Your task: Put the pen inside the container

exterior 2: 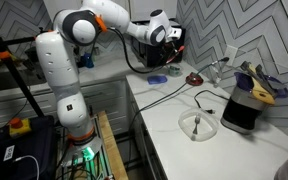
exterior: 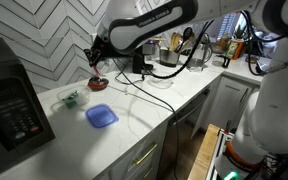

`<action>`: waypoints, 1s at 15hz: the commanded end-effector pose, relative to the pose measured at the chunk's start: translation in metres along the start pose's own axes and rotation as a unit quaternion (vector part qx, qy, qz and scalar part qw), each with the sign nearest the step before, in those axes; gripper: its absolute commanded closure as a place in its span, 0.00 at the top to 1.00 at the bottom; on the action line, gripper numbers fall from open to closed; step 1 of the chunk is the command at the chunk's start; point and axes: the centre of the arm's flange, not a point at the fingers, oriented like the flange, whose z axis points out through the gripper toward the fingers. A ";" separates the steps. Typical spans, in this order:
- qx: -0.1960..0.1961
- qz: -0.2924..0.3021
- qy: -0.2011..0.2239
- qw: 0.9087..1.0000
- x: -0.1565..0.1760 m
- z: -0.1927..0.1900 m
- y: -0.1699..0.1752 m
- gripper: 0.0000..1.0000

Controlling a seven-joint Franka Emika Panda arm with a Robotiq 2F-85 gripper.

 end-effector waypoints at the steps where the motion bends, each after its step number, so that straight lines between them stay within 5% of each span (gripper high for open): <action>1: -0.006 -0.007 0.006 1.000 0.006 0.013 -0.008 0.15; 3: -0.011 -0.014 0.009 1.000 0.016 0.035 -0.014 0.15; 4: -0.011 -0.014 0.010 1.000 0.019 0.040 -0.014 0.04; 8: 0.010 0.073 0.089 0.993 0.019 0.069 -0.024 0.04; 15: -0.032 0.046 0.122 0.991 0.004 0.120 -0.024 0.04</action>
